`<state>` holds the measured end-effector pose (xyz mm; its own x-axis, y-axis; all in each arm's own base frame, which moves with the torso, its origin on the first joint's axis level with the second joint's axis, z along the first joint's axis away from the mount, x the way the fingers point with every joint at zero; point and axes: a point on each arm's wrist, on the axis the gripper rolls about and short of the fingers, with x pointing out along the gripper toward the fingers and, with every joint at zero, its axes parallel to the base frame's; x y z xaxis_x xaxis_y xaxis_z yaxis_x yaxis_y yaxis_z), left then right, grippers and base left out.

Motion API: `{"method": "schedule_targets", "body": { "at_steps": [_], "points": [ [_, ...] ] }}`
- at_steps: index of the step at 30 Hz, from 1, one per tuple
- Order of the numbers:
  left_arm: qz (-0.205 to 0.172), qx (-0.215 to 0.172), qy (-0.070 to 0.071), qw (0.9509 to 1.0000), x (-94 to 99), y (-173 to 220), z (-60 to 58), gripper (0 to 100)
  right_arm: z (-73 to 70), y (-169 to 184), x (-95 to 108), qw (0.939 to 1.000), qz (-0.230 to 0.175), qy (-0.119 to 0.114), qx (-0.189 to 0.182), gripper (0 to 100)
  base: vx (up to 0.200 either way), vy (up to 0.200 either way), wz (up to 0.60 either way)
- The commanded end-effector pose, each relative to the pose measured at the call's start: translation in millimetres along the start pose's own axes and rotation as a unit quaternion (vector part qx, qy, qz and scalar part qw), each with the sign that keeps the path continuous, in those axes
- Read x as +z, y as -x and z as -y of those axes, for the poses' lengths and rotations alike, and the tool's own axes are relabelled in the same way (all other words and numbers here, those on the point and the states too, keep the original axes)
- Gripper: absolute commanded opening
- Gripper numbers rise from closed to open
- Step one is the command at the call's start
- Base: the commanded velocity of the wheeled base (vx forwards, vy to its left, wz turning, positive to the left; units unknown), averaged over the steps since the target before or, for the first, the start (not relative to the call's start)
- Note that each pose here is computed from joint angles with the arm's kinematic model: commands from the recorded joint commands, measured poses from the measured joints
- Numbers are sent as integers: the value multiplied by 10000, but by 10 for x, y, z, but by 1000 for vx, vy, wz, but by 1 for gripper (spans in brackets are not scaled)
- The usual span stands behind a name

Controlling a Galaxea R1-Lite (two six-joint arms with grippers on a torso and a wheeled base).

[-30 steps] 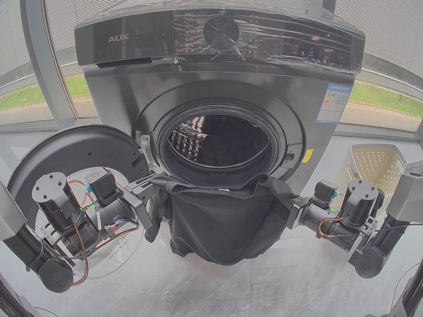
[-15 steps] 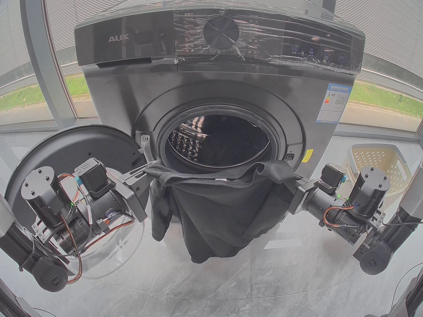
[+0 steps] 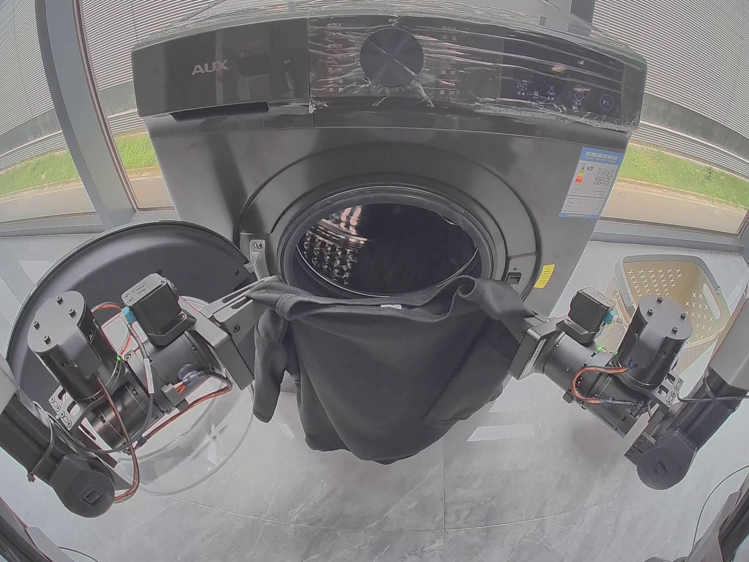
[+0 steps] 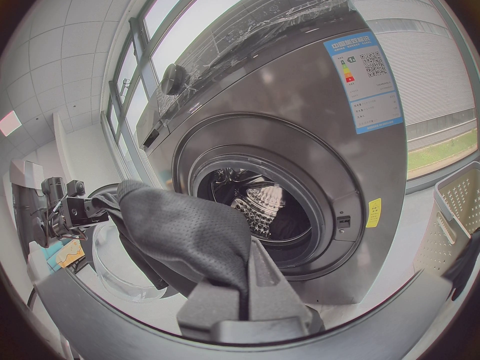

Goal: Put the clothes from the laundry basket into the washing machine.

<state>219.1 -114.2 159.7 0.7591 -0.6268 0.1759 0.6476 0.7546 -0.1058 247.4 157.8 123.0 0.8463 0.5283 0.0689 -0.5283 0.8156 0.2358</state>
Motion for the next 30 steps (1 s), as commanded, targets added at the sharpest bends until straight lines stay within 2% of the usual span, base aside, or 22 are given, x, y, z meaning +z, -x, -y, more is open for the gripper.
{"method": "schedule_targets", "body": {
  "at_steps": [1, 6, 9, 21, 22, 25, 27, 30],
  "points": [
    [12, -5, -3, 10000, 5, 9, 4, 0, -63, 7, 7, 9999, 14, -7, 107, 0, 0, 0, 0],
    [-57, -10, 12, 10000, -25, 16, 2, 0, -103, 13, -21, 9998, -42, -20, 172, 0, 0, 0, 0],
    [-57, -10, 12, 10000, -24, 20, 3, 0, -182, 15, -15, 9995, -18, -23, 304, 0, 0, 0, 0],
    [-159, -41, 28, 9999, -54, 76, 13, 0, -237, 25, -34, 9992, -56, -53, 389, 0, 0, 0, 0],
    [-180, -77, 40, 9998, -60, 81, 16, 100, -238, 29, -45, 9992, -80, -60, 391, 0, 0, 0, 0],
    [-397, -183, 98, 9990, -142, 123, 40, 100, -249, 28, -77, 9990, -140, -66, 408, 0, 0, 0, 0],
    [-849, -219, 178, 9960, -316, 221, 57, 100, -261, 23, -86, 9990, -150, -52, 421, 0, 0, 0, 0],
    [-1047, -316, 204, 9938, -396, 246, 98, 100, -312, 14, -112, 9985, -180, -58, 509, 0, 0, 0, 0]
  ]
}}
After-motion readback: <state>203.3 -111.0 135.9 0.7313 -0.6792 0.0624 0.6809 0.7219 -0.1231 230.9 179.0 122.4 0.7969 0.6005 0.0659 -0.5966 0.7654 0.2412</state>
